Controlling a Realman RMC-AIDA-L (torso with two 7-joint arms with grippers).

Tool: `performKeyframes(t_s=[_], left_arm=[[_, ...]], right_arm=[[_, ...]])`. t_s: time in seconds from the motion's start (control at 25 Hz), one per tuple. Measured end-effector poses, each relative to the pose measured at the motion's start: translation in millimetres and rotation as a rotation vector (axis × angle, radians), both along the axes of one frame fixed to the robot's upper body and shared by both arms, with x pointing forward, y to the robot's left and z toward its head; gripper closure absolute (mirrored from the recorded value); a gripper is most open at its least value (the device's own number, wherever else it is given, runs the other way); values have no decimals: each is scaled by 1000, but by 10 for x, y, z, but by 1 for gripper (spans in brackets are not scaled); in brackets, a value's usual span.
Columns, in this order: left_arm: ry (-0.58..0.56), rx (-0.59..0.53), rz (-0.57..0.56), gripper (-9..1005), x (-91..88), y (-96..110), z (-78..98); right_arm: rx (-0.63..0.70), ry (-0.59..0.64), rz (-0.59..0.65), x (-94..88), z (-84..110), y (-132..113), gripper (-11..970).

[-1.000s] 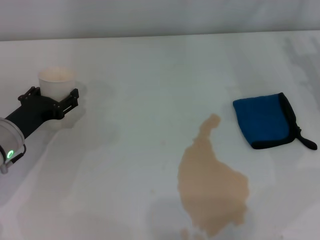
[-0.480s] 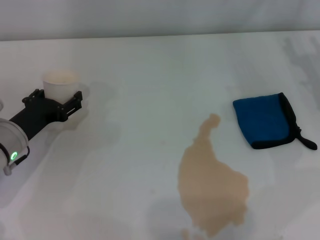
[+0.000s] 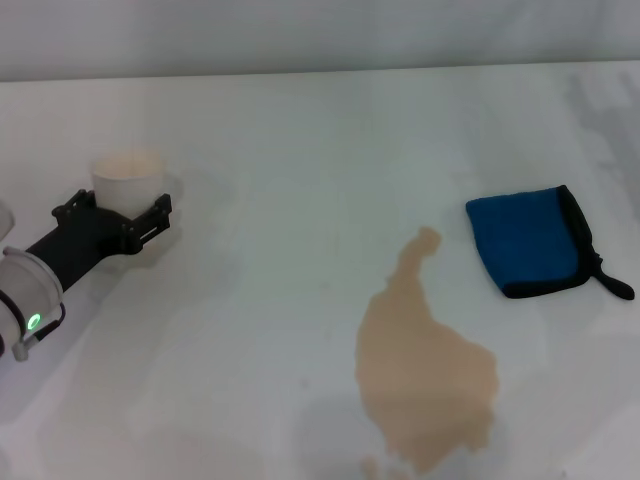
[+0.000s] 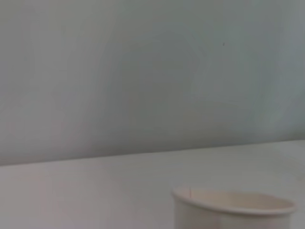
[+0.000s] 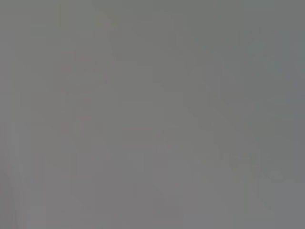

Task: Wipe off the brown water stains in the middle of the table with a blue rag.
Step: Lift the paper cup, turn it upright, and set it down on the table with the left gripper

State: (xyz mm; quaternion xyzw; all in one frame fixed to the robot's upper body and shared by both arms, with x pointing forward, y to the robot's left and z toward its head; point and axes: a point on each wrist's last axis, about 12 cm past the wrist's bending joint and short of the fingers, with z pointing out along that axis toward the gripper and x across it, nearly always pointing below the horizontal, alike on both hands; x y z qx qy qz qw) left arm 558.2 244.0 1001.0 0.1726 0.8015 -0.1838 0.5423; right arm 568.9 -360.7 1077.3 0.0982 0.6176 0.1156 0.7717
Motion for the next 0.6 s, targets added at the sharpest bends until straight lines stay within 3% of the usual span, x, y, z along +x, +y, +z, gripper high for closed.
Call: performKeyframes(t_s=[0.6], left_arm=[[8, 0, 2, 170, -15, 1, -16]], right_arm=[[0, -4, 2, 9, 10, 6, 93]])
